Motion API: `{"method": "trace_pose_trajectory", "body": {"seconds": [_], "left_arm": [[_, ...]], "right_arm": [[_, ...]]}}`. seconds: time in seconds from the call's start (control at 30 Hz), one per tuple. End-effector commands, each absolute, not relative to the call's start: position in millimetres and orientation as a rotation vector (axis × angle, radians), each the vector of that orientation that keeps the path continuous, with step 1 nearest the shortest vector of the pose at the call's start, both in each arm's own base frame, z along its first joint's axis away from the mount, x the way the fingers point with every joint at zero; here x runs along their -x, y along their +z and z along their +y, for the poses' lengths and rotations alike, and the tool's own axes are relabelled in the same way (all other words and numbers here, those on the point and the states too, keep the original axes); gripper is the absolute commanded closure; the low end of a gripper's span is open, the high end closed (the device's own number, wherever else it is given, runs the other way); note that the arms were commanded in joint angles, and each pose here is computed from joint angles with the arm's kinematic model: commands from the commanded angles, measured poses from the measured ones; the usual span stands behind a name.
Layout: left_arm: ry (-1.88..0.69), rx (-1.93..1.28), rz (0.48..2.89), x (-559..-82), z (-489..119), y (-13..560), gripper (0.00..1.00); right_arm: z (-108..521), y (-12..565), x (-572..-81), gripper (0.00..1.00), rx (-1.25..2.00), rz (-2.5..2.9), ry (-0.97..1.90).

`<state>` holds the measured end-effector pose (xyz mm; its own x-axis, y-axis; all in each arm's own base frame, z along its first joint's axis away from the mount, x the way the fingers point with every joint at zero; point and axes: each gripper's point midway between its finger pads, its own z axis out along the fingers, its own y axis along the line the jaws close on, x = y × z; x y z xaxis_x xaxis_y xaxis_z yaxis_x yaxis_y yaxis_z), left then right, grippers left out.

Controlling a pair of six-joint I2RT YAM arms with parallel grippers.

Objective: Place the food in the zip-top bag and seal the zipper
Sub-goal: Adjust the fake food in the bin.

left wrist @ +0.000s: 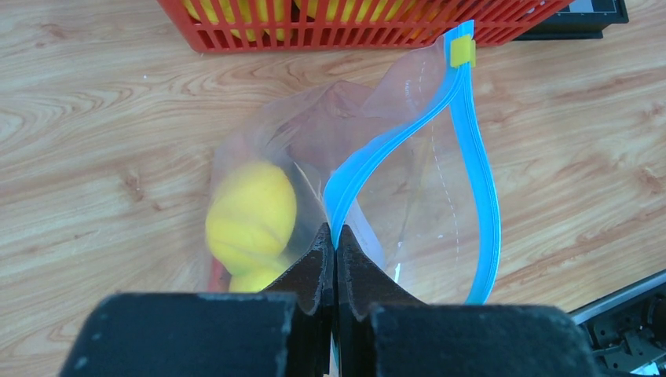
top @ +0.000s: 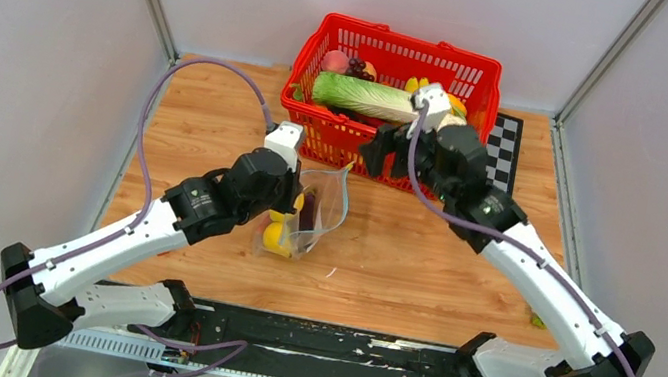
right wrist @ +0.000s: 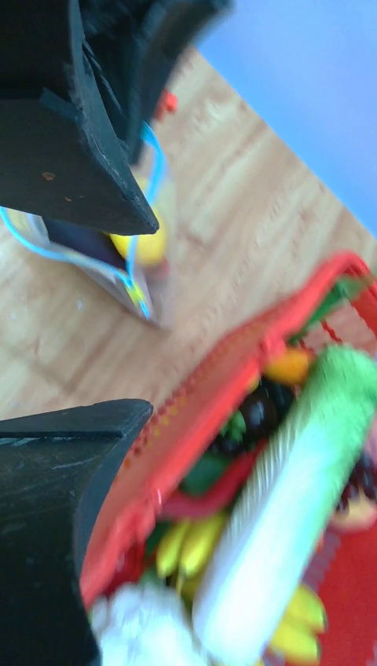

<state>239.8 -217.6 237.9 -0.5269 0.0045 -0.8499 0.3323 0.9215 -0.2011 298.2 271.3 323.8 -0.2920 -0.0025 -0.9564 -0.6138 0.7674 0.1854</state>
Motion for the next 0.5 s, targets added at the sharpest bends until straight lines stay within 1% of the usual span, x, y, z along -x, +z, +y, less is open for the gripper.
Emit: {"method": "trace_pose_trajectory", "body": {"seconds": [0.0, 0.07, 0.13, 0.2, 0.3, 0.33, 0.43, 0.47], "left_arm": [[-0.448, -0.196, 2.036, -242, -215, 253, 1.00], [-0.446, -0.196, 2.037, -241, -214, 254, 1.00], [-0.449, -0.200, 2.036, -241, -214, 254, 1.00], [-0.450, -0.204, 2.037, -240, -214, 255, 1.00], [-0.450, -0.211, 2.039, -239, -214, 255, 1.00], [-0.452, -0.214, 2.039, -239, -215, 255, 1.00], [-0.444, -0.215, 2.042, -239, -213, 256, 1.00], [-0.443, -0.213, 2.042, -239, -213, 256, 1.00]], "right_arm": [[218, 325, -356, 0.25, 0.355, 1.890, 0.404], [212, 317, -378, 0.25, 0.375, 1.942, 0.388], [209, 314, -397, 0.23, 0.434, 1.954, 0.358], [212, 312, -418, 0.16, 0.539, 1.913, 0.325], [216, 303, -452, 0.12, 0.637, 1.911, 0.294], [218, 300, -461, 0.11, 0.674, 1.934, 0.296], [227, 283, -480, 0.15, 0.777, 2.014, 0.331], [234, 266, -484, 0.19, 0.826, 2.059, 0.363]]}}
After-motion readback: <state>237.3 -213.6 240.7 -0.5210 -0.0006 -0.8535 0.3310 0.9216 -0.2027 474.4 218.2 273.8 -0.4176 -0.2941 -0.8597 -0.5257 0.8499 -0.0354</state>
